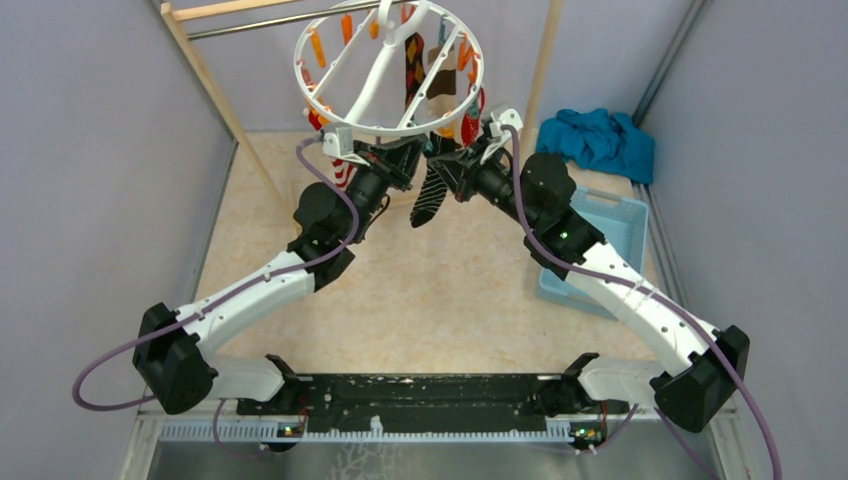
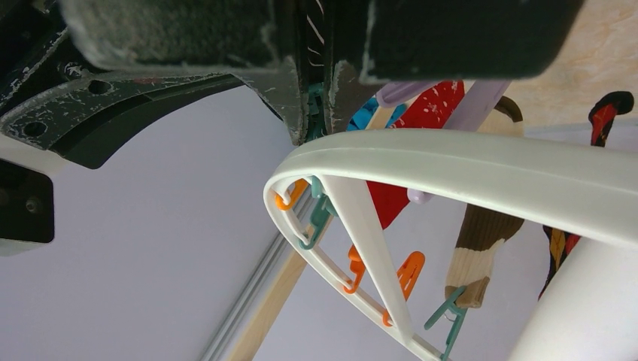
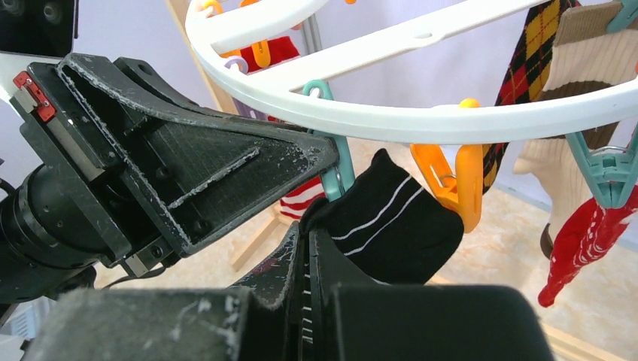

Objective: Clip the socks to the hanger
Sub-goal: Clamp the sock onto the hanger.

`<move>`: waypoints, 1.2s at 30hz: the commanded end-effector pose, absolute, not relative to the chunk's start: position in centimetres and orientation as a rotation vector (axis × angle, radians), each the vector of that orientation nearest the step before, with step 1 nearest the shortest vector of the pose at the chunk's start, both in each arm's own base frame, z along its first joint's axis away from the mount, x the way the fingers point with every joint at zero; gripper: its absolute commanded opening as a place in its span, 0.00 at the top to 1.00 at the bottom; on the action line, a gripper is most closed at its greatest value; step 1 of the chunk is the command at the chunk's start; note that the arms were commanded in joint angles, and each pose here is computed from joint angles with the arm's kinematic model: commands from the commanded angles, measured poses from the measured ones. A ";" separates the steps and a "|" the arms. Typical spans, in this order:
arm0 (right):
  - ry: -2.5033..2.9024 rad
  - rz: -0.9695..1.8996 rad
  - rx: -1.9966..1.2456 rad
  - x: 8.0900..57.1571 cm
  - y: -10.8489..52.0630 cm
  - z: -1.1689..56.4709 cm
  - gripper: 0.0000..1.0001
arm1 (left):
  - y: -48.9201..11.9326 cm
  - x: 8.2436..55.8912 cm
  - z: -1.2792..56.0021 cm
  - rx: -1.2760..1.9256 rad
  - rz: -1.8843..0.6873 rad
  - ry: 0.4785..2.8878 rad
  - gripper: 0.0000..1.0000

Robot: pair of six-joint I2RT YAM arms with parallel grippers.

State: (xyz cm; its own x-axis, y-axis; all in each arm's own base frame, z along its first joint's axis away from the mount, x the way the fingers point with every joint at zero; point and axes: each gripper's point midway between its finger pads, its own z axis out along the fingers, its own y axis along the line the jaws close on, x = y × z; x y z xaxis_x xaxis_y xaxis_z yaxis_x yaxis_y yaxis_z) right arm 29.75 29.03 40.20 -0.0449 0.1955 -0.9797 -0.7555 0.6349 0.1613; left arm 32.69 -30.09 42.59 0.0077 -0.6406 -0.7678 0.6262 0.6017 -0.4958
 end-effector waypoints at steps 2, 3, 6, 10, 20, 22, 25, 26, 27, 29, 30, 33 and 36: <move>1.278 0.837 -0.495 28.7 28.7 45.2 1.00 | -30.2 32.5 42.4 -0.001 -0.996 1.220 1.00; 1.282 0.836 -0.498 28.8 28.8 45.1 1.00 | -30.2 32.4 42.4 -0.002 -0.998 1.220 1.00; 1.287 0.837 -0.498 28.9 28.8 44.8 1.00 | -30.0 32.3 42.8 -0.006 -1.001 1.210 1.00; 1.285 0.840 -0.501 28.9 28.9 44.8 1.00 | -29.7 32.0 43.2 -0.004 -1.000 1.201 0.90; 1.280 0.852 -0.505 28.9 29.2 44.9 1.00 | -29.5 31.5 43.7 0.003 -1.008 1.190 0.76; 1.276 0.852 -0.504 28.9 29.1 45.1 1.00 | -29.5 31.6 43.7 0.002 -1.007 1.190 0.74; 1.271 0.854 -0.504 28.8 29.1 45.3 1.00 | -29.6 31.6 43.8 0.008 -1.008 1.190 0.73; 1.271 0.853 -0.504 28.9 29.2 45.3 1.00 | -29.6 31.6 43.9 0.009 -1.008 1.189 0.72; 1.269 0.852 -0.502 28.9 29.1 45.3 1.00 | -29.7 31.6 43.9 0.012 -1.010 1.189 0.71; 1.268 0.853 -0.502 28.9 29.2 45.4 1.00 | -29.7 31.6 44.0 0.014 -1.011 1.189 0.68; 1.267 0.853 -0.502 28.9 29.2 45.4 1.00 | -29.8 31.6 43.9 0.015 -1.011 1.189 0.65; 1.268 0.855 -0.505 29.0 29.3 45.4 1.00 | -29.8 31.6 44.0 0.017 -1.011 1.189 0.54; 1.265 0.853 -0.504 29.2 29.4 45.5 1.00 | -29.7 31.6 43.9 0.015 -1.007 1.192 0.44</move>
